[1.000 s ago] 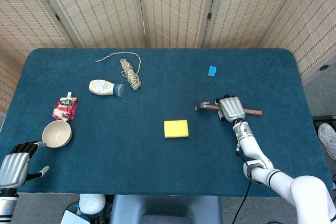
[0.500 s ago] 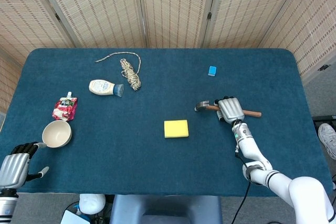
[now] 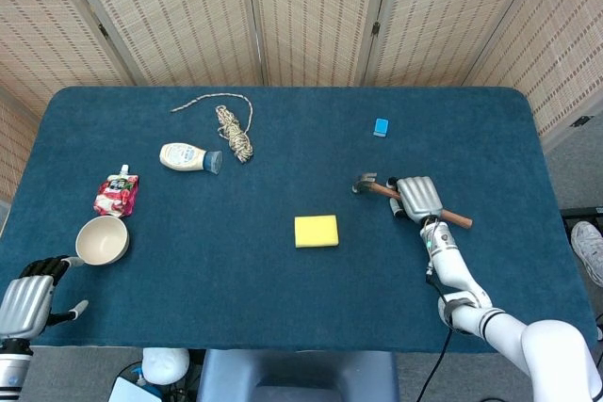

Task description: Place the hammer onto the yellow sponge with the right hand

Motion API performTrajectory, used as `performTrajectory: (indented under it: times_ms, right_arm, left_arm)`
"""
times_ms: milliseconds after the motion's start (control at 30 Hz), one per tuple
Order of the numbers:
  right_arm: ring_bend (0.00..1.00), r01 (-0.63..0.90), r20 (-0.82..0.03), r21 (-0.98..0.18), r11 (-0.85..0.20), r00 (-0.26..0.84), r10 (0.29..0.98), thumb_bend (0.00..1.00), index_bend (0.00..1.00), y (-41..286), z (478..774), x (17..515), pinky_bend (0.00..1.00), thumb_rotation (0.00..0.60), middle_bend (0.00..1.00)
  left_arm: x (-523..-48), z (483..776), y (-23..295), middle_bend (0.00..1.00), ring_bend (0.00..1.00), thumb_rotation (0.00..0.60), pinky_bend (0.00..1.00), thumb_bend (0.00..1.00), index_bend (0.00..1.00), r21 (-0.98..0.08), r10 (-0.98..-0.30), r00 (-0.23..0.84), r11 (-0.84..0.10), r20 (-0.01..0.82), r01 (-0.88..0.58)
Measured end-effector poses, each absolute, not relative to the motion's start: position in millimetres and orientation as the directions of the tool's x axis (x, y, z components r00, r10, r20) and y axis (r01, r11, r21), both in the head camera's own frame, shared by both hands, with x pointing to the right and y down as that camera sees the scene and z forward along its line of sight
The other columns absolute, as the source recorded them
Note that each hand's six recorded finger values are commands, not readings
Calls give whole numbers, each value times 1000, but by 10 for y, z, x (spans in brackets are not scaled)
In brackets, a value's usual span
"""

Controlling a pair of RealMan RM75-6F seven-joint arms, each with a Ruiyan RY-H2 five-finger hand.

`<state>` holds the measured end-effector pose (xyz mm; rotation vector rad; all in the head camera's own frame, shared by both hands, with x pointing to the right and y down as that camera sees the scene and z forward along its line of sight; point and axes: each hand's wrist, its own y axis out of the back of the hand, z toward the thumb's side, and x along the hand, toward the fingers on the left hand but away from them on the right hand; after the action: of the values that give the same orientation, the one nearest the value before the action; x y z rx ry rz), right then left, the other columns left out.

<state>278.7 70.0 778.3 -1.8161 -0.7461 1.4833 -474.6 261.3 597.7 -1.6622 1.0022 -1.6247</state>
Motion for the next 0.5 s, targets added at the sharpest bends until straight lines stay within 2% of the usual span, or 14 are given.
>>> performTrajectory:
  times_ms: [200, 500]
  right_arm:
    - [715, 81, -578, -793, -604, 211, 788, 1000, 621, 630, 7680, 2797, 740, 600, 733]
    - [840, 140, -543, -786, -602, 309, 781, 1000, 707, 563, 7451, 2645, 837, 600, 795]
  left_arm:
    - [-4718, 5969, 2599, 311, 274, 600, 253, 217, 360, -835, -838, -28, -539, 545, -109]
    - [-4692, 5957, 2571, 311, 274, 600, 253, 217, 361, -836, -840, -22, -538, 543, -105]
